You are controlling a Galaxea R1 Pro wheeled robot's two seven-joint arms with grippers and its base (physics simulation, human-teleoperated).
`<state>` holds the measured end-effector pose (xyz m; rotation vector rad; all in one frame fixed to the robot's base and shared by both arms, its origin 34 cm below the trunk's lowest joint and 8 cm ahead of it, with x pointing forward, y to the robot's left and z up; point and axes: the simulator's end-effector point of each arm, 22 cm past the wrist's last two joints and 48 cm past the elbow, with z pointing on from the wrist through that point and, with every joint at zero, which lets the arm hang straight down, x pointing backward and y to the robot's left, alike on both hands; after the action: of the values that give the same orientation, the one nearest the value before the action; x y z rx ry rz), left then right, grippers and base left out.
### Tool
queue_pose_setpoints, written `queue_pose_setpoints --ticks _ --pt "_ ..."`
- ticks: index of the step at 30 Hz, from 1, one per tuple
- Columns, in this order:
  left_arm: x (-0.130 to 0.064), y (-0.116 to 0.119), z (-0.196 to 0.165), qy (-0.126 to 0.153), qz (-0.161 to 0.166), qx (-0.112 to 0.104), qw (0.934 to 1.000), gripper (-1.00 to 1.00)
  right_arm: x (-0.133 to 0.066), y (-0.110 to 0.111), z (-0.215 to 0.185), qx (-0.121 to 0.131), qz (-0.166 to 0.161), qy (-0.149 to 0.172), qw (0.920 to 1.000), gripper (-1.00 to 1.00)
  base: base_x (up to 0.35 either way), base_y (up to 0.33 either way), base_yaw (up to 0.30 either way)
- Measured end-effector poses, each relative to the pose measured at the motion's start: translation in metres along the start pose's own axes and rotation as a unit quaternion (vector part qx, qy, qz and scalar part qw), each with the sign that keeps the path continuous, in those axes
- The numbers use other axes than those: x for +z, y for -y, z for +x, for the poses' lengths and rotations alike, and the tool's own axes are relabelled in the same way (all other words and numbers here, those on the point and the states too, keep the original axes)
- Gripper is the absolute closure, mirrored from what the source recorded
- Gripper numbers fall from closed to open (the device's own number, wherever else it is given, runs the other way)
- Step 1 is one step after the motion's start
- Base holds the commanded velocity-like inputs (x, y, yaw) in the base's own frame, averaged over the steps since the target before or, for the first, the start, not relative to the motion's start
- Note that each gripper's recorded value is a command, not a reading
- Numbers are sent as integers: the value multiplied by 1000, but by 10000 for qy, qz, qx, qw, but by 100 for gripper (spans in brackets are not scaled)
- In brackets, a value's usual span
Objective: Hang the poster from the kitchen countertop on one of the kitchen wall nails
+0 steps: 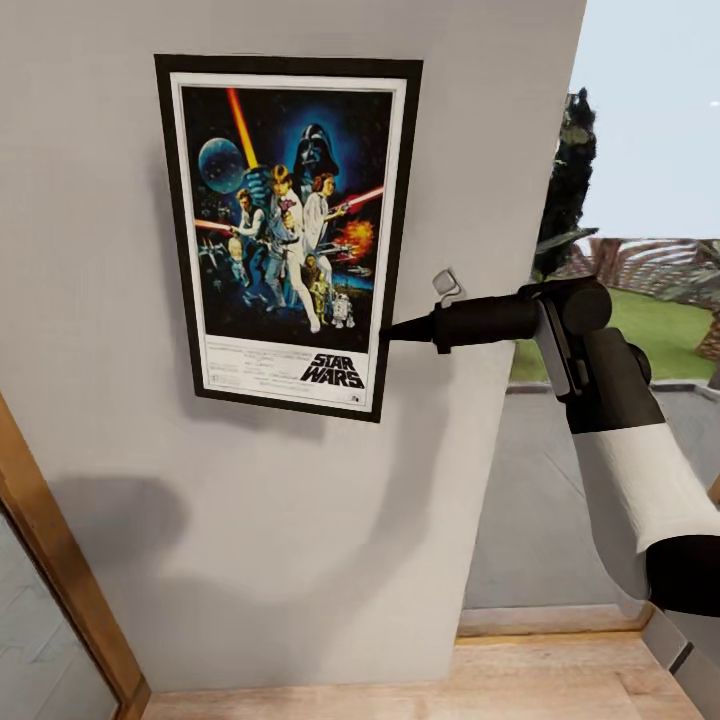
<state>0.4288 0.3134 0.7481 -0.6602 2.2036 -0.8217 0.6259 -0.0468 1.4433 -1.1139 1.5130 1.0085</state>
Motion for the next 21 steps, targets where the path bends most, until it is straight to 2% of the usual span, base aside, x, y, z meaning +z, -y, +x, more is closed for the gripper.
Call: queue_pose_setpoints --ticks 6,12,21 --pt "0 0 0 1 -1 -2 10000 -100 10 -5 9 -39 -58 -194 9998 100 335 0 0" --pt "0 0 0 -1 -1 0 10000 -100 11 -5 10 -55 -64 -213 9997 100 299 0 0" --pt "0 0 1 -13 1 -9 10000 -100 10 -5 8 -67 -64 -192 9998 100 0 0 0"
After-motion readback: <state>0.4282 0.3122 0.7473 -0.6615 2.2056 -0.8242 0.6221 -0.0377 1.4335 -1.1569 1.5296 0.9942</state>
